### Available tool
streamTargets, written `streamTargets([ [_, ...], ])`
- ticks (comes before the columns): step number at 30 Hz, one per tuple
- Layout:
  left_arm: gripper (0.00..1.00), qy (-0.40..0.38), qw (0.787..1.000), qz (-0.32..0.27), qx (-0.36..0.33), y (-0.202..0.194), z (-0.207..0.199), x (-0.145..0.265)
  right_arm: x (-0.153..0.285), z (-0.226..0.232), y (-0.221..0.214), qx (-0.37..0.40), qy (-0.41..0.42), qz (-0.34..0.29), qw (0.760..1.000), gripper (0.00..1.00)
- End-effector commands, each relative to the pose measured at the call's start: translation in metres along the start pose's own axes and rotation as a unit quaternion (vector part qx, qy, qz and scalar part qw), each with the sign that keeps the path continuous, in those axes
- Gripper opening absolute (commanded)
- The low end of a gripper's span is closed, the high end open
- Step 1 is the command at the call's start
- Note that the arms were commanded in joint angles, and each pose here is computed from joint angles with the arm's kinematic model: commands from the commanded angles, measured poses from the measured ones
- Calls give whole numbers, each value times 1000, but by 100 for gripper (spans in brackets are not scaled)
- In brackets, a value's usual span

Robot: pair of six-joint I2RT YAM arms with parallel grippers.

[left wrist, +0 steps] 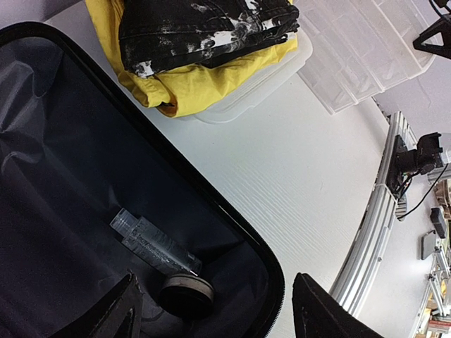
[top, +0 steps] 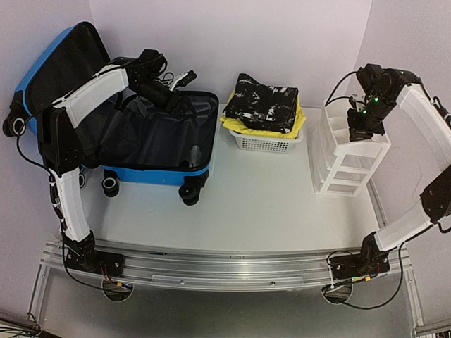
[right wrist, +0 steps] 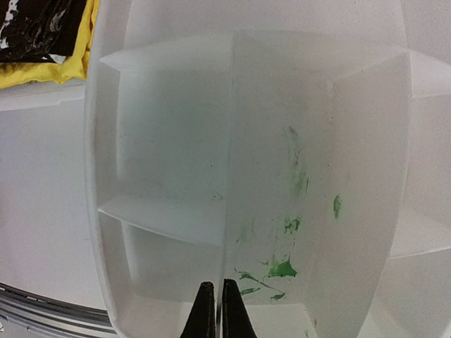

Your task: Open, take out, and arrange the luggage

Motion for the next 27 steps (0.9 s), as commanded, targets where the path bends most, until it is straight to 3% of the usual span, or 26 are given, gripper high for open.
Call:
streamTargets([
  [1,72,-16,999,-28,-9,15,-9,8,19,-4,-58,-11,1,88,996,0],
  [13,71,-30,999,-20,-40,7,-29,3,33,5,-66,-15,40,89,995,3],
  [19,69,-50,980,-1,-192,-3,-53,7,49,9,-45,-11,49,56,997,24],
  [23,69,-65,935,-25,-347,4,-80,-2,57,15,-21,-17,58,27,998,27],
  [25,70,-68,923,-46,-376,16,-95,-9,62,21,-11,-25,74,16,997,28],
  [27,70,-82,927,-71,-358,31,-105,-12,70,29,-1,-31,62,-6,998,34],
])
Point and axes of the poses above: each gripper's point midway between its finger pads, its own x axis back along the fingers, its own z axis along the line the jaws close on, y = z × x, the point moved 3 cm from there along x, back along the fingers
